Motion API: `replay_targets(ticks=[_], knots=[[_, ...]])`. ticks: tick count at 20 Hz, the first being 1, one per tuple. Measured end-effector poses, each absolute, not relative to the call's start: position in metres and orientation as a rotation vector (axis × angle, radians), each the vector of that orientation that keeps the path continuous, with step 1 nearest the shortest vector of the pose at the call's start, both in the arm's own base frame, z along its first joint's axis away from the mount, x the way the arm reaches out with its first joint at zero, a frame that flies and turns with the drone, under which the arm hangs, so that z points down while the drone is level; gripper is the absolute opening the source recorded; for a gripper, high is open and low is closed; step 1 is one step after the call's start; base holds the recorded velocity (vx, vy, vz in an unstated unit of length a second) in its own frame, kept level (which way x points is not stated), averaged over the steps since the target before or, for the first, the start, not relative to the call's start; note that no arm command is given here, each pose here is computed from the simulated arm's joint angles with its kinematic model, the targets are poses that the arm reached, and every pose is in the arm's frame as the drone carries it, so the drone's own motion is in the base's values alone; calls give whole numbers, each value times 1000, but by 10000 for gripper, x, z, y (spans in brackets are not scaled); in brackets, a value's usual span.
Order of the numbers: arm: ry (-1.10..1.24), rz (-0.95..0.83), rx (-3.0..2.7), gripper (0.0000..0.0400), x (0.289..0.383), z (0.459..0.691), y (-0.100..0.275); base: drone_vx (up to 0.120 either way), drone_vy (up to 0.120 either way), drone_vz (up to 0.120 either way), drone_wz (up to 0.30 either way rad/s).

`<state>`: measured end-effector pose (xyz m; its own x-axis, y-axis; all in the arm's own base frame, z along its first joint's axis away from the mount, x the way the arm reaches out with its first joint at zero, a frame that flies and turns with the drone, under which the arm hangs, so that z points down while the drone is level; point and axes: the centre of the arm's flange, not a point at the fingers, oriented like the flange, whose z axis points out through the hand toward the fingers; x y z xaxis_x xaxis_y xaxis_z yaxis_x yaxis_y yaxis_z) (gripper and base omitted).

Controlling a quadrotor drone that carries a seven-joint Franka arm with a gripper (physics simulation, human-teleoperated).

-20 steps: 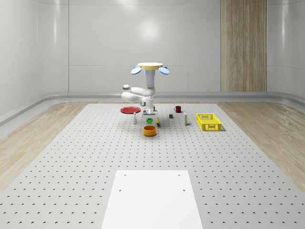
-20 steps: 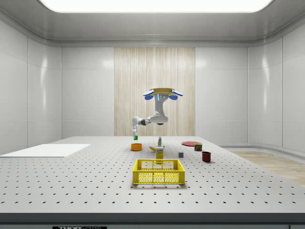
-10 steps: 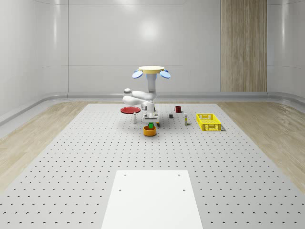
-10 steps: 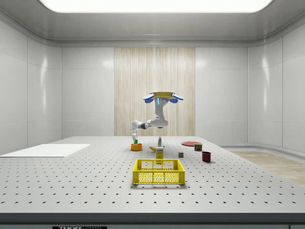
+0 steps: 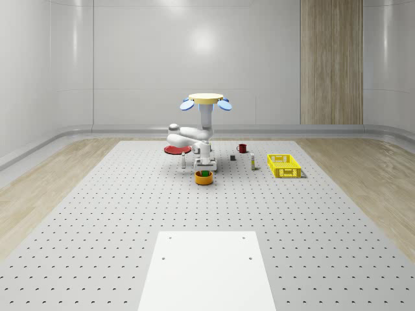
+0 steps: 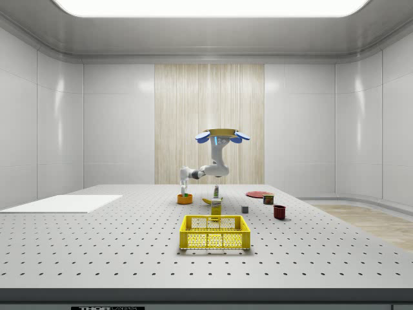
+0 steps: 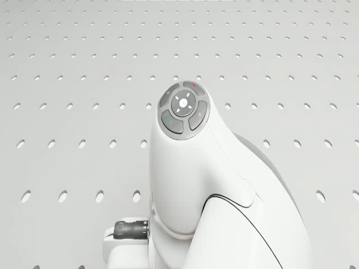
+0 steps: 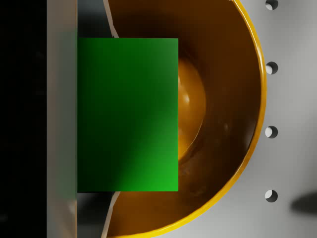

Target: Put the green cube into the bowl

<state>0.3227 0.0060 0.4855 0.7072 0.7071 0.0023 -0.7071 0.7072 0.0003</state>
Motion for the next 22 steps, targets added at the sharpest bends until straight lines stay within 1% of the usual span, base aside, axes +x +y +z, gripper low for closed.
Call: replay_targets(ticks=[10, 12, 13, 15, 16, 22], knots=[[-2, 788, 1, 252, 3227, 5098, 138, 0, 0, 0, 0], [-2, 788, 1, 310, 3227, 5130, 146, 0, 0, 0, 0], [-2, 787, 1, 330, 3227, 5138, 149, 0, 0, 0, 0], [-2, 787, 1, 358, 3227, 5117, 153, 0, 0, 0, 0], [-2, 787, 1, 367, 3227, 5094, 154, 0, 0, 0, 0], [-2, 786, 1, 391, 3227, 4866, 159, 0, 0, 0, 0]])
